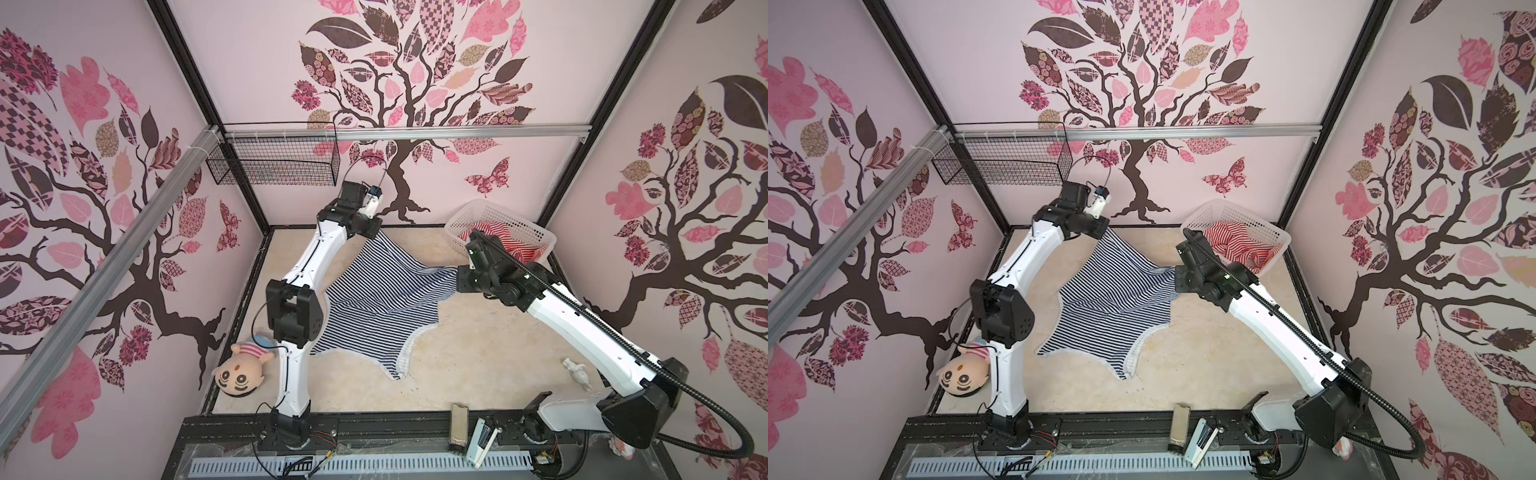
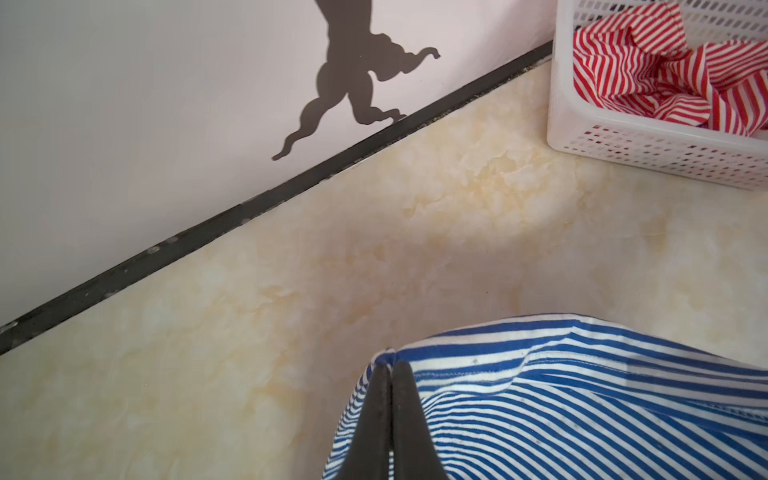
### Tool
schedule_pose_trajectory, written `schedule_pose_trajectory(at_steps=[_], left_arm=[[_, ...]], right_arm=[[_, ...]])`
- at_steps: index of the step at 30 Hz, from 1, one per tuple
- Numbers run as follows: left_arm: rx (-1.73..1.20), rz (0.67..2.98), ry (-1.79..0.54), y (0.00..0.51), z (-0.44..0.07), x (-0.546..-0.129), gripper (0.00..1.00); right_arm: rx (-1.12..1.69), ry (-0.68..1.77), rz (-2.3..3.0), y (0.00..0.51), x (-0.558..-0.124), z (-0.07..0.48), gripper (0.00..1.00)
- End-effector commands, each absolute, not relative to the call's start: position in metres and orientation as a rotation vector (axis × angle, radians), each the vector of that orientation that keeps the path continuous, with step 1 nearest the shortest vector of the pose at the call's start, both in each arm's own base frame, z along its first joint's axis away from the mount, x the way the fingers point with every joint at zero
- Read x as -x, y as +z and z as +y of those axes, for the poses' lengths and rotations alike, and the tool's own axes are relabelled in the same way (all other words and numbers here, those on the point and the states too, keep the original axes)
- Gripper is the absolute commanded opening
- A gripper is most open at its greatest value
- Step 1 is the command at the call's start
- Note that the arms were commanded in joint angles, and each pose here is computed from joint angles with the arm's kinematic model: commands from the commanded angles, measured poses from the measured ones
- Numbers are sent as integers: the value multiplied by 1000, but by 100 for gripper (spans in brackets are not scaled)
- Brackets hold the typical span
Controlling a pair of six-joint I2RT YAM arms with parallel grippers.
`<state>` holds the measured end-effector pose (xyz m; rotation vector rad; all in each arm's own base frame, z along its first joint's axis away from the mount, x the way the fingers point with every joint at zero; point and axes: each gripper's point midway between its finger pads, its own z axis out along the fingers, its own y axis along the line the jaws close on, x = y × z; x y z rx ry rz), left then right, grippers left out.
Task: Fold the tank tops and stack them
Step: 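Lower the stretched tank top flat, moving both grippers farther from the robot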
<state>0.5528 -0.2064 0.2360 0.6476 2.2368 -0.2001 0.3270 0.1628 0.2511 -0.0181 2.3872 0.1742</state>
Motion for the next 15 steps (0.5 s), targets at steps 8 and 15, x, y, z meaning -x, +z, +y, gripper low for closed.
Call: schedule_pose_trajectory(at_steps=[8, 15], left_arm=[[-699, 1997, -22, 242, -295, -604, 0], [-711, 2000, 3, 218, -305, -610, 39]], right_arm=[[-59, -147, 2423, 220, -327, 122, 0], [-32, -256, 2445, 202, -331, 114, 0]])
